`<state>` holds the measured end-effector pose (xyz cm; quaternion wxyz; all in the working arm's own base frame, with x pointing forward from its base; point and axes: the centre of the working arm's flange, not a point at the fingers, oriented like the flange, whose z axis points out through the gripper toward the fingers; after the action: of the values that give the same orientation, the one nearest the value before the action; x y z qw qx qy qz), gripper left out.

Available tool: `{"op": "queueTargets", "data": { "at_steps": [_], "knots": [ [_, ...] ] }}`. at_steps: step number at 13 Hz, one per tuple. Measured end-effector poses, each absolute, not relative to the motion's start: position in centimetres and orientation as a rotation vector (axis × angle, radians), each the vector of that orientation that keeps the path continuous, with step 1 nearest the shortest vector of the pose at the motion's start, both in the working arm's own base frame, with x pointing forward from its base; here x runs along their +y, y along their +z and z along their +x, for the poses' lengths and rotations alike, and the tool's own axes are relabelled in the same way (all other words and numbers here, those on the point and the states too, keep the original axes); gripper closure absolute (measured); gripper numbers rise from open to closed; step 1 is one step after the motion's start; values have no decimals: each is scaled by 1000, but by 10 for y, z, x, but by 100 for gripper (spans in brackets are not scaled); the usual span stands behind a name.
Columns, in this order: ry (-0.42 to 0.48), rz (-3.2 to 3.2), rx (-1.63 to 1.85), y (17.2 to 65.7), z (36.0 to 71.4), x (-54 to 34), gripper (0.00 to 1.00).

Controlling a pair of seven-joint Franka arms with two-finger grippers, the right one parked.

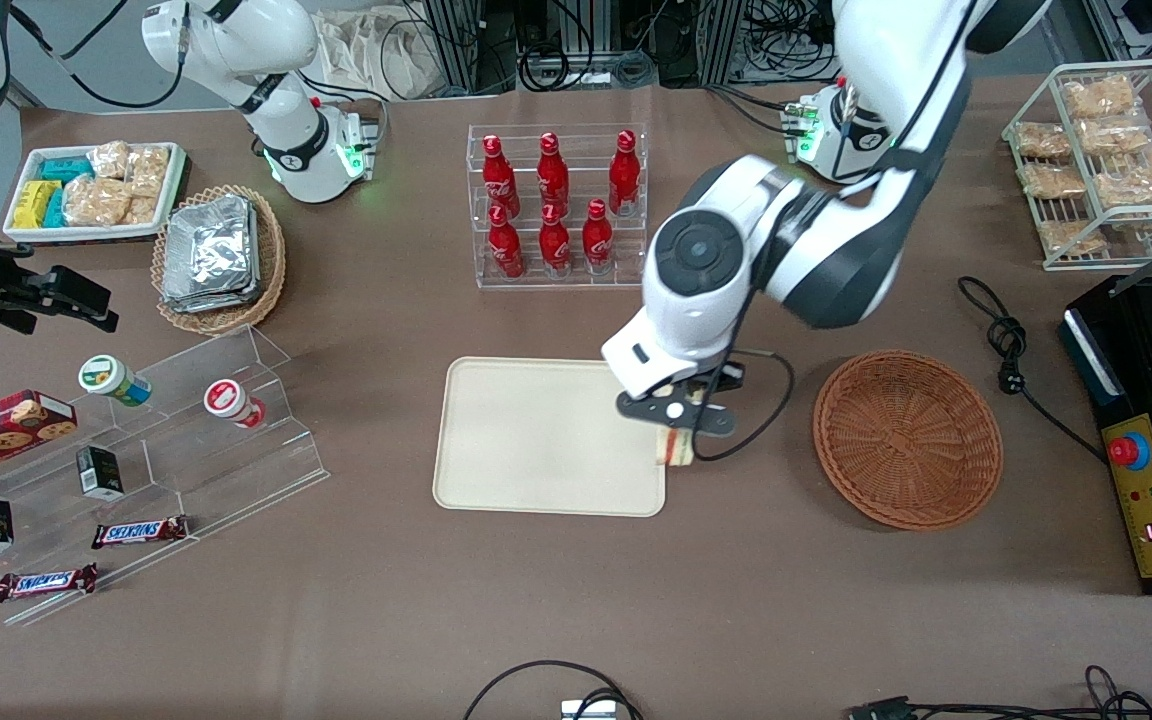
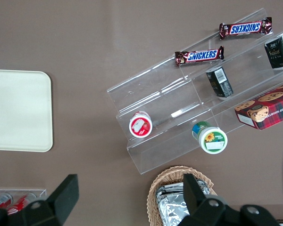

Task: Place sandwich from basket to tray
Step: 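Lower the sandwich onto the tray and open the left gripper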

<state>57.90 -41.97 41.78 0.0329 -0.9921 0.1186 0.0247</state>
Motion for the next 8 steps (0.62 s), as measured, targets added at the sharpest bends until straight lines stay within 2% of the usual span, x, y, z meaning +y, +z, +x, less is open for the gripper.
{"op": "queueTargets", "data": {
  "at_steps": [4, 8],
  "knots": [
    [79, -3023, 377, 328, 574, -458, 85],
    [76, -2991, 409, 275, 579, -461, 85]
  ]
}}
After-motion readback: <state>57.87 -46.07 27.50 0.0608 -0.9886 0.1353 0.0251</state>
